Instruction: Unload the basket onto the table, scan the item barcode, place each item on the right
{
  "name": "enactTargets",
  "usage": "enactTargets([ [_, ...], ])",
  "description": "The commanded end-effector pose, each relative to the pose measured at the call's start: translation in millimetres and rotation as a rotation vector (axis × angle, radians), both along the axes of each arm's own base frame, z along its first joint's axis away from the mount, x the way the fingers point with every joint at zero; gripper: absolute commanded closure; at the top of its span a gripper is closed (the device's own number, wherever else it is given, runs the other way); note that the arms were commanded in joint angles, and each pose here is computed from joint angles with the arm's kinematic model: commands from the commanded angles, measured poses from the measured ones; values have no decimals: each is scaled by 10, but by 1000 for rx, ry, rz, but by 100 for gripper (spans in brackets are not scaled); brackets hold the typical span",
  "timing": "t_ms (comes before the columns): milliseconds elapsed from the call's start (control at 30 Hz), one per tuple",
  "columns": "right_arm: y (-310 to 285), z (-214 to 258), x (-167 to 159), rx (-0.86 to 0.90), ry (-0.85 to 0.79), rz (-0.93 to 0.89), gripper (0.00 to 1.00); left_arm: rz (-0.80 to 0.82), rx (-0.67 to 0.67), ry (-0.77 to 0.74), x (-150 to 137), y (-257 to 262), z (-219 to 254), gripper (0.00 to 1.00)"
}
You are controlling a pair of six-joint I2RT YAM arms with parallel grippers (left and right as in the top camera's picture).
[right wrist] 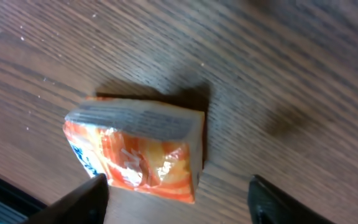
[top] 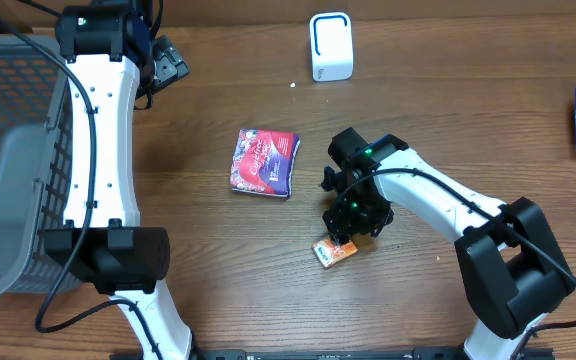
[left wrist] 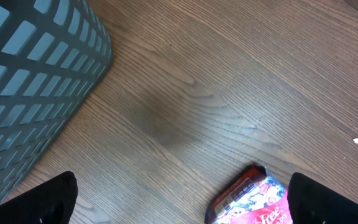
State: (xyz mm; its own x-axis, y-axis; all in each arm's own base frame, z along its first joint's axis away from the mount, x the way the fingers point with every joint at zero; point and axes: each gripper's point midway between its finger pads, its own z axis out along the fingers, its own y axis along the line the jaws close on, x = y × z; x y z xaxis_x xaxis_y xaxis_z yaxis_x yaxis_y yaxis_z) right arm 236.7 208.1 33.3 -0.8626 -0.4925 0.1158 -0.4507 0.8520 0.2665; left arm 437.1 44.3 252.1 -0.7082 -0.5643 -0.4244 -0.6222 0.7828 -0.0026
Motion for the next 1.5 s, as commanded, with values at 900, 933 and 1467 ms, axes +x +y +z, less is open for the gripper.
enactTargets([
  [900,-446,-214,427,-133,11,-446,96,11,0,8,19,13,-40,0],
  [933,-520,-200,495,-131,10,-490,96,11,0,8,19,13,-40,0],
  [1467,-1186,96,818,92,172,-807,75,11,0,7,19,13,-39,0],
])
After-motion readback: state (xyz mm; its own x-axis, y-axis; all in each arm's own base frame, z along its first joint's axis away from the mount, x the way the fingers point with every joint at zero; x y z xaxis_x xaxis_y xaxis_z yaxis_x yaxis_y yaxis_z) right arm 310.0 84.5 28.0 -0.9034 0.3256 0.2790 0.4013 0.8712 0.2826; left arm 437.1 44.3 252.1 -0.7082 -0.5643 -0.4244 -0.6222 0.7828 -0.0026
